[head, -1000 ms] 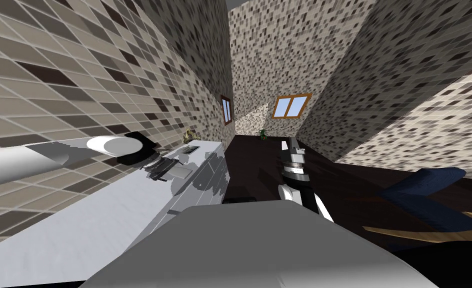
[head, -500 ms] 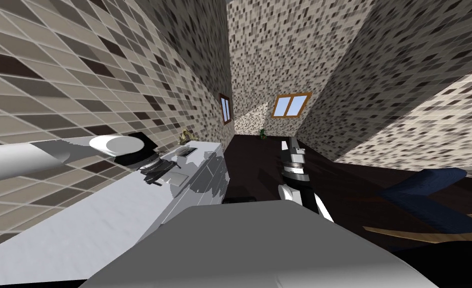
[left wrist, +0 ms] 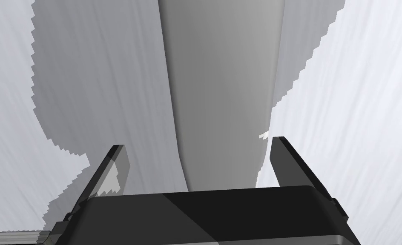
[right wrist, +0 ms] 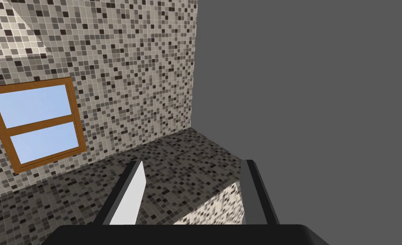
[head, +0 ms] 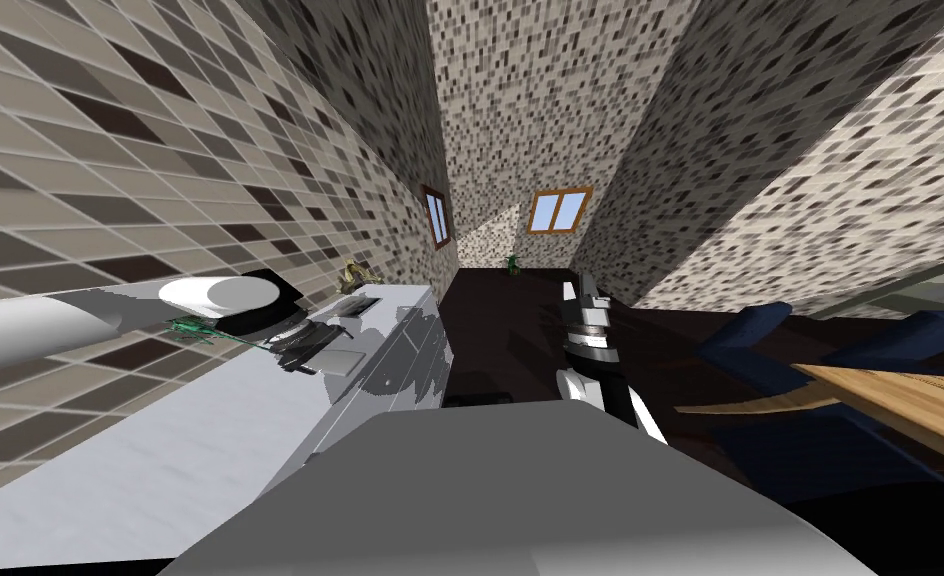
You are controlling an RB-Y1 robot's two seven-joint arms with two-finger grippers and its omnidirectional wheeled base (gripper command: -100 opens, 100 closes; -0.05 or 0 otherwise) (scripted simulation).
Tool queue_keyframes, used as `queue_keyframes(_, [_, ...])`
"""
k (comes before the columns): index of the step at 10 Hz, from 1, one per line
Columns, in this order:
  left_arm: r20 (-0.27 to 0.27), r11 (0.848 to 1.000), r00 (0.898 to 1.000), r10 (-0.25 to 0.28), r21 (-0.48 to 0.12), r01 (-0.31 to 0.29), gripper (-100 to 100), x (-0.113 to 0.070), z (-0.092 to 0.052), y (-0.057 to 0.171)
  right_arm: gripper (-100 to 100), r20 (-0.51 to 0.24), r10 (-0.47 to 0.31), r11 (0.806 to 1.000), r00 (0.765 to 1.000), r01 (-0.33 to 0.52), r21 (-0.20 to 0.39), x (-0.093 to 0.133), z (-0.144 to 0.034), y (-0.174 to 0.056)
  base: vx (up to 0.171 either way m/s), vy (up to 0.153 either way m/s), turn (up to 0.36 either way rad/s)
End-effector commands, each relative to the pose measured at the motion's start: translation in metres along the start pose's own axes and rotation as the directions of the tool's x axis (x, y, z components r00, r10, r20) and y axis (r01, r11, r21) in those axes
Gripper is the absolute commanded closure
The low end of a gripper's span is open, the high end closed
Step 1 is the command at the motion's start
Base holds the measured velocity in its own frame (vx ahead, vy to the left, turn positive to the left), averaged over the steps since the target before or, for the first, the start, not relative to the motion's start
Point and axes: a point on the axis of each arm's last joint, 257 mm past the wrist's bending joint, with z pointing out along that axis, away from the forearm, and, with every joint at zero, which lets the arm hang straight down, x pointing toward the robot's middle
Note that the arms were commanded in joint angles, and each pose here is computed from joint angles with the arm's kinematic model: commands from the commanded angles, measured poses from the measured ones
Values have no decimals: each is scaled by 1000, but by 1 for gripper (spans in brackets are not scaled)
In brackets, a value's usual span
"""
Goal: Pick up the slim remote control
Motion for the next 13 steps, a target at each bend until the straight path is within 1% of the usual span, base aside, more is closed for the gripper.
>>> queue_keyframes(1, [1,999,999,-32,2,32,-100,-12,5,4,0,0,0,1000,1000,0,0,0,0,0,-105,-9,-182])
queue_keyframes(2, [2,999,1000,-31,8,31,-100,-12,3,2,0,0,0,1000,1000,0,0,0,0,0,-66,-15,-58])
queue_keyframes(3, [1,999,999,-32,2,32,-100,-12,5,4,0,0,0,1000,1000,0,0,0,0,0,-13,-12,14])
queue_keyframes(4, [3,997,997,-73,1,73,-100,-26,10,10,0,0,0,1000,1000,0,0,0,0,0,-51,-23,-292])
queue_keyframes(6, [6,994,994,-113,-1,113,-100,-41,15,17,0,0,0,1000,1000,0,0,0,0,0,-113,-25,-256])
queue_keyframes(7, [5,995,995,-100,1,100,-100,-37,14,16,0,0,0,1000,1000,0,0,0,0,0,-51,-10,-33])
queue_keyframes(8, [6,995,995,-102,0,102,100,-38,14,17,0,0,0,1000,1000,0,0,0,0,0,-9,-2,6])
queue_keyframes(12, [6,995,995,-102,0,102,100,-38,14,17,0,0,0,1000,1000,0,0,0,0,0,0,0,0])
queue_keyframes(13, [6,995,995,-102,0,102,0,-38,14,17,0,0,0,1000,1000,0,0,0,0,0,0,0,0])
